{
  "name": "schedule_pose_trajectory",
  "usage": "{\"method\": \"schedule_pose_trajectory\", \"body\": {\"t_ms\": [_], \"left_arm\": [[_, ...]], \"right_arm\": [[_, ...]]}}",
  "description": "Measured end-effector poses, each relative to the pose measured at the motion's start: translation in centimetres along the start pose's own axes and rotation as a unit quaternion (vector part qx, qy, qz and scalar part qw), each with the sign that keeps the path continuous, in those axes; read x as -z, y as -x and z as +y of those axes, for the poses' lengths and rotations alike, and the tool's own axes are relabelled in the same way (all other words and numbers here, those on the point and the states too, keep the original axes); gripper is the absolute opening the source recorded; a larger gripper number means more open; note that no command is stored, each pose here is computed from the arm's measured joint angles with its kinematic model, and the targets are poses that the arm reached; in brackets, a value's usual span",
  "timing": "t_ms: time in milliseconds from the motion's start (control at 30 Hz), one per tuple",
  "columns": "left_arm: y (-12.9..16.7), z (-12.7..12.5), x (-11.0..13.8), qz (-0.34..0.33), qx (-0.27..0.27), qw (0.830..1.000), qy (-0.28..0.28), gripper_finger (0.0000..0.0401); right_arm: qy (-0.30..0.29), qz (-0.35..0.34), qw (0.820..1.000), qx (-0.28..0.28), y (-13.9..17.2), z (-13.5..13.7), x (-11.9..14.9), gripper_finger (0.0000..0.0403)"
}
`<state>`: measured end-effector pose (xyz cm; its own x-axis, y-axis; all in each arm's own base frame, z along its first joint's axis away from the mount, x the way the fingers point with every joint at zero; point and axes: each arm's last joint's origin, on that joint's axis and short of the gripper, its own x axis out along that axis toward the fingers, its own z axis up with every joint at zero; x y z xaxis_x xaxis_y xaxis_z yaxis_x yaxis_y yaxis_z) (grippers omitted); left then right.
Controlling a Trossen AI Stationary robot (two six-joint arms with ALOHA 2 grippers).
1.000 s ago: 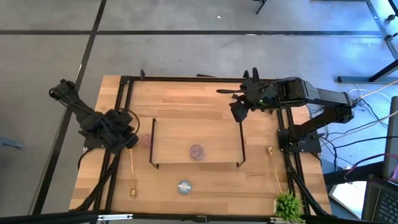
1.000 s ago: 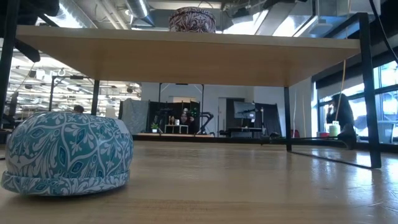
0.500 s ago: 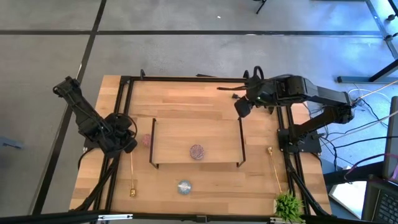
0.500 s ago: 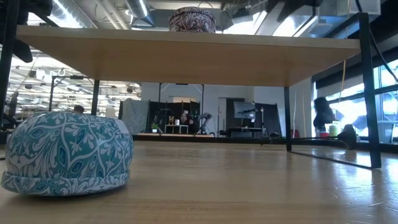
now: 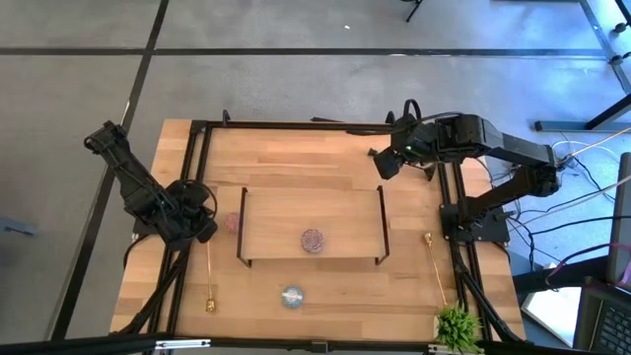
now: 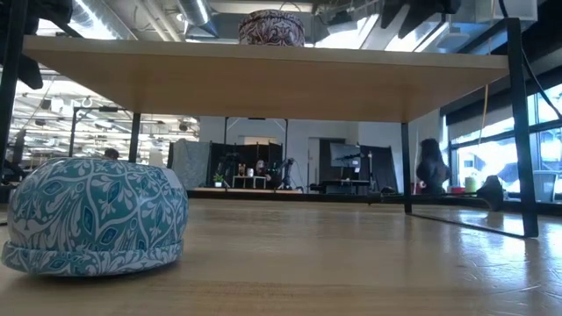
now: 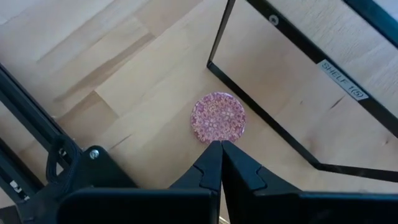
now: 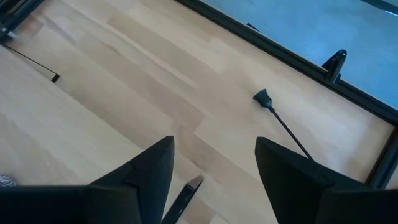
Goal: Pick & Place candle stick holders
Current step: Put the black candle holder on the shelf
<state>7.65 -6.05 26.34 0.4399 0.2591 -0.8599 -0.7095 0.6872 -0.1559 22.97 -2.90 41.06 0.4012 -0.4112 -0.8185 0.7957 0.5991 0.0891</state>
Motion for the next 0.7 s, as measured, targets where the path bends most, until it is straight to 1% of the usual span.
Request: {"method": "schedule_pose_trajectory", "body": {"t_ms": [367, 467, 600, 700], "left_arm": [[0.0, 0.0, 0.1, 0.010, -0.001, 1.000, -0.010, 0.0001], [0.0, 0.0, 0.1, 0.009, -0.001, 1.000, -0.008, 0.0001], [0.0, 0.0, 0.0, 0.008, -0.001, 1.000, -0.007, 0.0001], [0.0, 0.0, 0.0, 0.002, 0.000, 1.000, -0.006, 0.0001]], "right_arm": [[0.009, 0.010, 1.000, 0.010, 0.0, -0.2, 0.2, 0.0229], [0.004, 0.015, 0.999, 0.043, -0.2, -0.7, 0.3, 0.0228], [-0.022, 0.048, 0.994, 0.095, -1.2, -1.6, 0.1, 0.0228], [-0.031, 0.076, 0.992, 0.101, -2.2, -2.1, -0.4, 0.0228]]}}
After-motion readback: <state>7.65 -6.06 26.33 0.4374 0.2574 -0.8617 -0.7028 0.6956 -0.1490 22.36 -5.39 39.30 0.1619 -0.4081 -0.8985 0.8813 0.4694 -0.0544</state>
